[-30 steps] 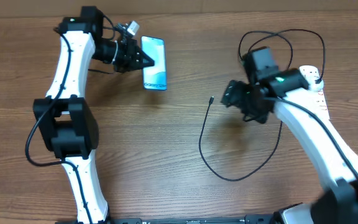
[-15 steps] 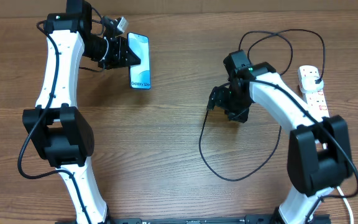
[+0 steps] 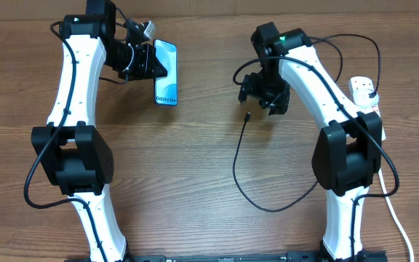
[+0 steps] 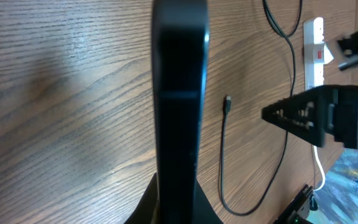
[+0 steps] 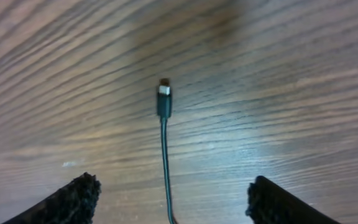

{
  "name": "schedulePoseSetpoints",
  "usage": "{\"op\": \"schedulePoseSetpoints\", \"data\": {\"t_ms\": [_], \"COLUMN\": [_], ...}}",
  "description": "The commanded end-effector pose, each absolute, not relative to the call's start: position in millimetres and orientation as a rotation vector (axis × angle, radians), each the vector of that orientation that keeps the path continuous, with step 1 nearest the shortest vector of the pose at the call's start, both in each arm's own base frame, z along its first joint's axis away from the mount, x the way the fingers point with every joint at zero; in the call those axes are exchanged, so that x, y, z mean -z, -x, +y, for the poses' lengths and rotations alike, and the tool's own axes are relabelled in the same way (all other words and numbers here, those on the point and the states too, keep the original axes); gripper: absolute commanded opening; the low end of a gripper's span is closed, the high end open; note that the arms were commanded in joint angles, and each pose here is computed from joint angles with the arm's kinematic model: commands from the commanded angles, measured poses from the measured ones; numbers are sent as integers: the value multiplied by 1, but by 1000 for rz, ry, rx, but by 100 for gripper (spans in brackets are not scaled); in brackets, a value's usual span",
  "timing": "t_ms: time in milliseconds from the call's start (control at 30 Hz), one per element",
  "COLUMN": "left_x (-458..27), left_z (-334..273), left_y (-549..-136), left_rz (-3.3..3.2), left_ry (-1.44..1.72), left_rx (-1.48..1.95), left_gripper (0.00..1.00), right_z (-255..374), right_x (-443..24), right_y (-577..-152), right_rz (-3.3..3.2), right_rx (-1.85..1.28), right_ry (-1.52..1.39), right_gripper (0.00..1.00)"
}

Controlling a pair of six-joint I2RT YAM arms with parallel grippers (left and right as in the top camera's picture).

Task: Plug charger to phone and switch on socket
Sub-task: 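Lower the right gripper and grasp the black USB-C cable plug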

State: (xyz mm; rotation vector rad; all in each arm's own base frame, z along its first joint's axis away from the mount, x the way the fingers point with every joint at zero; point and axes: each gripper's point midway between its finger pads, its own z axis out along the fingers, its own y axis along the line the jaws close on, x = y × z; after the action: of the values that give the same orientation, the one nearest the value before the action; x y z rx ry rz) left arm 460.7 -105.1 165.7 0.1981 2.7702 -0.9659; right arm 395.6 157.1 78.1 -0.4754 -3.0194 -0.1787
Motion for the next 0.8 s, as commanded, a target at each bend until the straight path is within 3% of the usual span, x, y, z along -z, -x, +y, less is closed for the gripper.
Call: {"op": "schedulePoseSetpoints", "data": {"t_ms": [0,333,667,767], "left_x": [-189,-189,-189,-189], "left_z": [-109,-110,-110,-110], "left_y": [-460,-460,-460,-460], "left_rz": [2715,2714,2714,2713], "left_ry": [-226,-229,-229,-230], "left_rx": [972,972,972,972], "left_gripper": [4,4,4,4], "right_z": [156,160,177,178], "right_x": [-61,-17,-11,-9], "right_y": [-390,-373,-384,-384], "right_rz": [-2993,-2951,-3012,-3015], "right_rx": [116,129,190,183], "right_ry": [506,505,464,459], "right_gripper": [77,50,48,42]}}
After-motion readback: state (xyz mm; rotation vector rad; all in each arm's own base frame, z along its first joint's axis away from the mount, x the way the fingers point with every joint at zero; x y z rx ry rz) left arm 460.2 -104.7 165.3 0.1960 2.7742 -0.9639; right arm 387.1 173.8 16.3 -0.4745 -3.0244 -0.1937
